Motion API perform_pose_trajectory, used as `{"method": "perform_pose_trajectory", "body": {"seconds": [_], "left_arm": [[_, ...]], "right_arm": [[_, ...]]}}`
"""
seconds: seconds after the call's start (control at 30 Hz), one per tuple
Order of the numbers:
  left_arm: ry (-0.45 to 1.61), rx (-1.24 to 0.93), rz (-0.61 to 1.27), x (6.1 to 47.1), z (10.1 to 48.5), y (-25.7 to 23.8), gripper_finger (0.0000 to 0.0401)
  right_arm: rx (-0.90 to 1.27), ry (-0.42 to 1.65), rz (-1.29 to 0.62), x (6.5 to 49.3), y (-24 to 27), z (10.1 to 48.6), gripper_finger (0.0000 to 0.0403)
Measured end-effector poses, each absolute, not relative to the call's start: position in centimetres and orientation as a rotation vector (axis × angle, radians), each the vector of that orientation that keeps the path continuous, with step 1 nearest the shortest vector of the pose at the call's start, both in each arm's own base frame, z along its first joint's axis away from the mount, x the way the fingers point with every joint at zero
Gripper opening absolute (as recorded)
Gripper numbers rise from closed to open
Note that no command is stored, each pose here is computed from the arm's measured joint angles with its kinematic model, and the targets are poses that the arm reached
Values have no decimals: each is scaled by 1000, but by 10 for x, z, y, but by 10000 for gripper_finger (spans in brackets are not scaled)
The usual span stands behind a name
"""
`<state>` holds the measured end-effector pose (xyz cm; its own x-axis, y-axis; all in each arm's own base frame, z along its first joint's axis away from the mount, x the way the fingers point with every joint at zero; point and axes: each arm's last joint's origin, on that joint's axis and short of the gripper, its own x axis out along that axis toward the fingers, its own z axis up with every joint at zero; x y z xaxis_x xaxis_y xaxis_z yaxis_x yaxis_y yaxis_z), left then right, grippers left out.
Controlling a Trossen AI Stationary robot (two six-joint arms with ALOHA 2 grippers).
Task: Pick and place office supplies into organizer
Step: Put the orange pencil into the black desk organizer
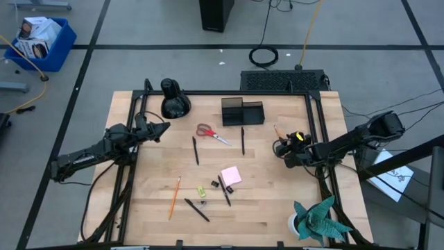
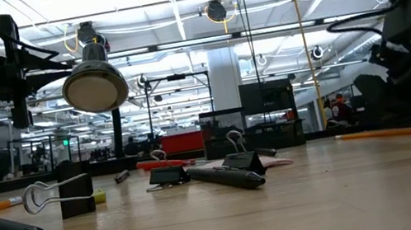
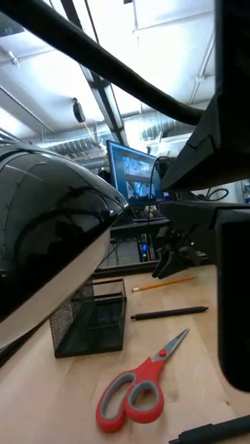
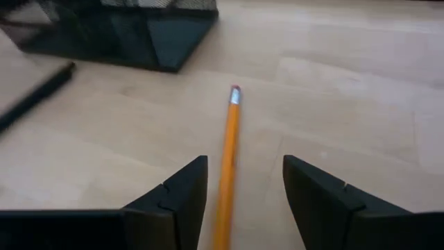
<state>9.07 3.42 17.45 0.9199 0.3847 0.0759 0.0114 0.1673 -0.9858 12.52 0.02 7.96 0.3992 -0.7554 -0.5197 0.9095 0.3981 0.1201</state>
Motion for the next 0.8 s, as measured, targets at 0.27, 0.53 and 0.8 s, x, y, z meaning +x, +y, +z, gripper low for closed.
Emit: {"method": "perform_pose_trajectory", "body": {"seconds": [0.27,0.53,0.8], "left_arm": [[-345,-1385,276,91,174,34,35],[-349,-1379,283,91,174,35,35],[-348,-1380,280,91,175,34,35]], "right_arm": [[412,487,-1066,133,1,66,176],[378,459,-1083,137,2,57,175],[347,440,-1126,137,1,49,151]]}}
